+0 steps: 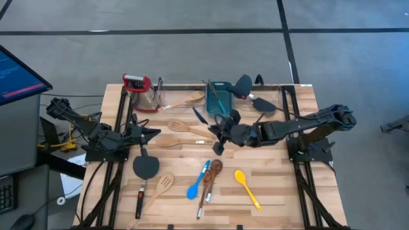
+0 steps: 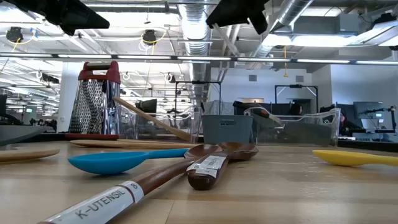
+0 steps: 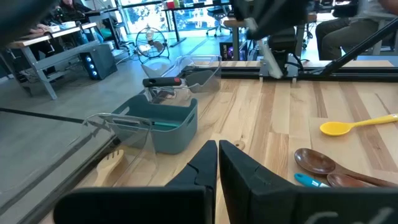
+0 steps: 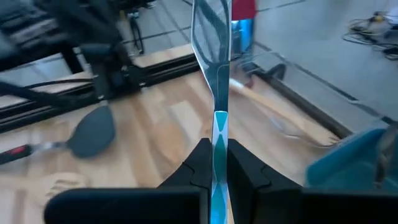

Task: Pick & Place Kitchen Items
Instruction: Put the blue table knife into the blue bin

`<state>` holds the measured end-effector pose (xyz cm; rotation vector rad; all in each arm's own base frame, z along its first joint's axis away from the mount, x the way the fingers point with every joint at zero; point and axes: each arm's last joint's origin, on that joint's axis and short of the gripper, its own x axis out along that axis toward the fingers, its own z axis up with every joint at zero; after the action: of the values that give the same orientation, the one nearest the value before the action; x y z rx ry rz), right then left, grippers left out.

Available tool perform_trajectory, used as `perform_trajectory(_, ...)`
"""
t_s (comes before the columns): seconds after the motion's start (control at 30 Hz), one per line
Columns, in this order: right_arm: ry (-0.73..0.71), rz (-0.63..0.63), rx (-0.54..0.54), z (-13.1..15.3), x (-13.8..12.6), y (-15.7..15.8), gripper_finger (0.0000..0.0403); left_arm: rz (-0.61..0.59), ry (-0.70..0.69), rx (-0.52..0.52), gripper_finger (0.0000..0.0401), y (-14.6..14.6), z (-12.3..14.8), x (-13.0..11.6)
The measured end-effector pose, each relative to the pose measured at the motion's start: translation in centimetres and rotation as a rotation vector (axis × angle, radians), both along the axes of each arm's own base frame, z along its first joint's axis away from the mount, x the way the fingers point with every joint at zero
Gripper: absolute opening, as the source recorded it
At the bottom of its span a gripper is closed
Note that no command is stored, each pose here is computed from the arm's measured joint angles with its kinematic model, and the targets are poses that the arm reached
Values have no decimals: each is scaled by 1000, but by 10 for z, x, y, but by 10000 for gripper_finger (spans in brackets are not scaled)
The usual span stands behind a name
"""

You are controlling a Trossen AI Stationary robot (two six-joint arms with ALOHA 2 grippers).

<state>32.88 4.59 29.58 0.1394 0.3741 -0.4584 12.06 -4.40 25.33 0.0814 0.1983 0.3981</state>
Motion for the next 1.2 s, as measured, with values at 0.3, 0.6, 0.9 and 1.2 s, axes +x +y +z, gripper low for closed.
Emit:
perform_trajectory(0.3,-6,-157,-21,0,3,-40,15,-1,2,6,4,0,0,0)
perform_trajectory(0.6,-4,-292,-22,0,1,-84,15,-1,3,6,4,0,0,0)
perform_trajectory(0.9,-3,-396,-22,0,-5,-118,15,-1,2,6,4,0,0,0)
perform_trajectory(1.2,-12,-466,-10,0,-10,-138,15,-1,3,7,4,0,0,0)
